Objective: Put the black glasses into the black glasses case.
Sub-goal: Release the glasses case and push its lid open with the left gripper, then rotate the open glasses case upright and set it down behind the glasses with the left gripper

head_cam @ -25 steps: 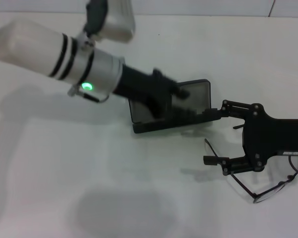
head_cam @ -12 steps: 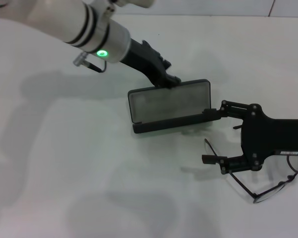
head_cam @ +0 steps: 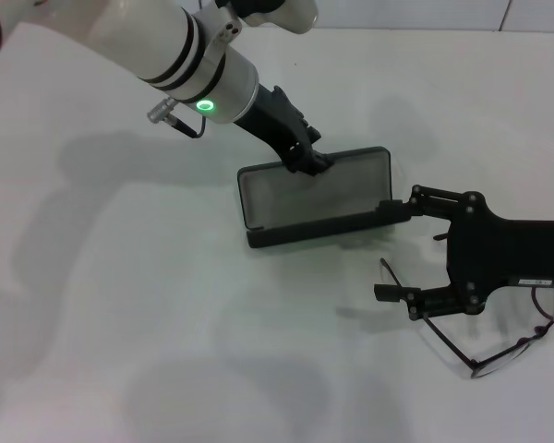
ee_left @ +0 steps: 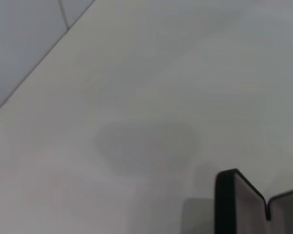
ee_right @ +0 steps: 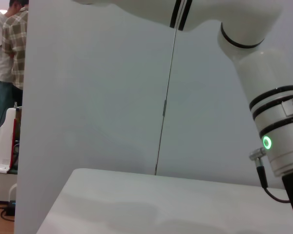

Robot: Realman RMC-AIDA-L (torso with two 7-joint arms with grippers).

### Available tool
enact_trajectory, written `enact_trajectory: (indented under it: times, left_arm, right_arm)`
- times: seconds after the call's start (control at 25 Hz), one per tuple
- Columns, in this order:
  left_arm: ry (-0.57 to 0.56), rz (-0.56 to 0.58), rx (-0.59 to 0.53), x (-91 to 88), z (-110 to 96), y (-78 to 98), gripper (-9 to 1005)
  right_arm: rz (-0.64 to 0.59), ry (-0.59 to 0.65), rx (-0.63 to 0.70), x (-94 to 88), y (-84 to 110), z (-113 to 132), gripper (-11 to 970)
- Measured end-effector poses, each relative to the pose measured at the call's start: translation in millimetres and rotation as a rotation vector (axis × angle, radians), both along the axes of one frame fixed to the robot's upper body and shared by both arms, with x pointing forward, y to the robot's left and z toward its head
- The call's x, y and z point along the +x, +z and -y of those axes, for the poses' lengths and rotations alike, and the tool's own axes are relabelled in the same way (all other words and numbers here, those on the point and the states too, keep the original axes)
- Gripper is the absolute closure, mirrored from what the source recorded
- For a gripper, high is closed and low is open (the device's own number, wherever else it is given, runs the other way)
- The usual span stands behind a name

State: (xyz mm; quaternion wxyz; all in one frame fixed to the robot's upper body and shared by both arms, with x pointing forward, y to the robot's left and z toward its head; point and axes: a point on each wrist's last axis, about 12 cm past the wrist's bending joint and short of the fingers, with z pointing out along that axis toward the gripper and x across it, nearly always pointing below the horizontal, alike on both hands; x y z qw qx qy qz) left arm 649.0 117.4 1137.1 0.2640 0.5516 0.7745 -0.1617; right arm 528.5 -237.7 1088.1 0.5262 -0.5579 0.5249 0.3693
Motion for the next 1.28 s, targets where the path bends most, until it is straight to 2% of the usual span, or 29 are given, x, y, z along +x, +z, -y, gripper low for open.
enact_trajectory:
  times: [0.16,0.36,0.6,0.92,1.12,1.28]
  left_arm:
    - [0.014,0.022,0.051,0.7,-0.6,-6.1,539]
    - [0.018,0.053,0.102,0.8,0.5,-12.0,745]
    - [0.019,0.072,0.088,1.9,1.0,-7.3,871]
    - [-0.002,0.220,-0.005,-5.4,-5.2,7.1,873]
    - [-0.069,0.361,-0.066,-17.1,-9.6,2.3,875]
    - [-0.092,0.427,-0.109,-19.1,-11.6,-1.8,886]
  right_arm:
    - [0.002,0.000,0.001,0.4,0.4,-0.3,91]
    - [0.003,0.000,0.003,0.8,0.8,-0.5,91]
    - [0.005,-0.004,0.005,1.2,1.3,0.0,90]
    - [0.012,-0.013,0.008,-0.1,0.3,2.0,91]
    - [0.017,-0.016,0.008,-0.5,-0.3,2.6,91]
    - [0.019,-0.017,0.008,-0.6,-0.5,2.8,91]
